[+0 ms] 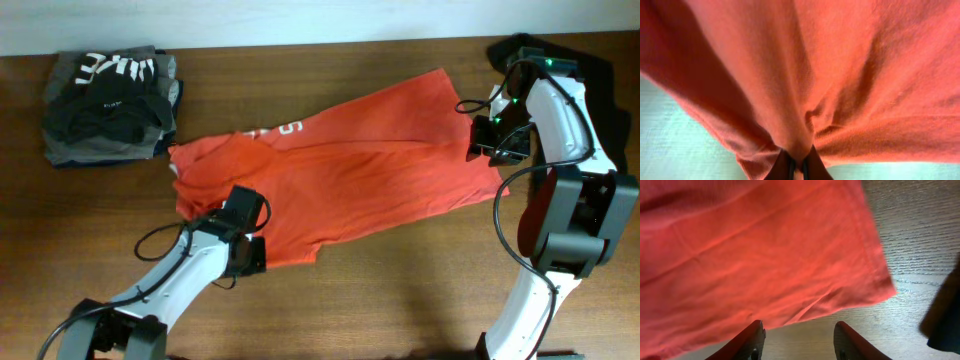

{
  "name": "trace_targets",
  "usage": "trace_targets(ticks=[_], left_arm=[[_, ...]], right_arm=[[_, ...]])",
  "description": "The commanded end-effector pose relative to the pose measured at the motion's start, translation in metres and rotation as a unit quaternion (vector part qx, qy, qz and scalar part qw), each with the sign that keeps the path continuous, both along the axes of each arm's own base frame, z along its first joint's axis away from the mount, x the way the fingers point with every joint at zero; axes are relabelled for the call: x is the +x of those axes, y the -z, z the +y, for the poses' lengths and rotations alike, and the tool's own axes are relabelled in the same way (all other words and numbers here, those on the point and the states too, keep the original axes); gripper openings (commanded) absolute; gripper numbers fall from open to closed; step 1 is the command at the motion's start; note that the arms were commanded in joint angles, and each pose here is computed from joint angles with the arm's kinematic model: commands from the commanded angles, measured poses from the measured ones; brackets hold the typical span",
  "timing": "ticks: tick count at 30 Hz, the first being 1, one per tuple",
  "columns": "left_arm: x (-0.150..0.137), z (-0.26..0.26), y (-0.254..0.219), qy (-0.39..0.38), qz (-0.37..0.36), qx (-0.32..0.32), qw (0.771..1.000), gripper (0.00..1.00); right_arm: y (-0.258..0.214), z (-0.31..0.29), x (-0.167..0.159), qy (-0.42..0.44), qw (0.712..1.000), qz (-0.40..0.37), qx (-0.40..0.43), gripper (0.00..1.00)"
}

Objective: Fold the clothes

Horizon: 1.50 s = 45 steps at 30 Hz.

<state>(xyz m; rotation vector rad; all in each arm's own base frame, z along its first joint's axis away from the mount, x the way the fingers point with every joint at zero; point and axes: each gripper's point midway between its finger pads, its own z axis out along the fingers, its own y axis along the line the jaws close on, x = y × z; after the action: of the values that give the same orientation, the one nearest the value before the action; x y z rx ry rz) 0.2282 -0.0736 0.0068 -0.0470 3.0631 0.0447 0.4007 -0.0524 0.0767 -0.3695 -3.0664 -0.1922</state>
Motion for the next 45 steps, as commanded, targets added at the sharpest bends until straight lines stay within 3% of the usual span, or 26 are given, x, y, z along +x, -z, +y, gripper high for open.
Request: trace_targets(ticks=[1,5,10,21,22,25,28,30,37,45], left_arm=[[0.022,-0.010,-0.040,0.009,-0.035,-0.017,0.999,0.00],[0.060,-0.016,-0.079,0.018,-0.106,-0.018,0.994,0.00],[0.100,-0.014,-0.090,0.004,-0.193,0.000,0.981,0.00],[0.158,-0.005,-0.057,-0.022,-0.256,0.061,0.964,0.01],[0.162,-0.006,-0.051,-0.023,-0.258,0.061,0.964,0.02],[0.170,-0.008,-0.040,-0.025,-0.262,0.060,0.963,0.26],[0.175,-0.004,-0.045,-0.032,-0.269,0.058,0.961,0.46],[0.179,-0.001,-0.054,-0.036,-0.274,0.057,0.959,0.54],[0.160,0.003,-0.085,-0.013,-0.215,0.038,0.976,0.56],[0.112,0.008,-0.062,-0.011,-0.116,0.040,0.992,0.55]], right_arm=[[-0.012,0.003,0.000,-0.002,1.000,-0.014,0.000,0.50],[-0.012,0.003,0.000,-0.002,1.000,-0.014,0.000,0.50],[-0.012,0.003,0.000,-0.002,1.000,-0.014,0.000,0.50],[-0.011,0.003,0.000,-0.002,1.000,-0.014,0.000,0.50],[-0.011,0.003,0.000,-0.002,1.000,-0.013,0.000,0.50],[-0.011,0.003,0.000,-0.002,1.000,-0.013,0.000,0.50],[-0.011,0.003,0.000,-0.002,1.000,-0.013,0.000,0.50],[-0.011,0.003,0.000,-0.002,1.000,-0.013,0.000,0.50],[-0.011,0.003,0.000,-0.002,1.000,-0.013,0.000,0.50],[-0.011,0.003,0.000,-0.002,1.000,-0.014,0.000,0.50]])
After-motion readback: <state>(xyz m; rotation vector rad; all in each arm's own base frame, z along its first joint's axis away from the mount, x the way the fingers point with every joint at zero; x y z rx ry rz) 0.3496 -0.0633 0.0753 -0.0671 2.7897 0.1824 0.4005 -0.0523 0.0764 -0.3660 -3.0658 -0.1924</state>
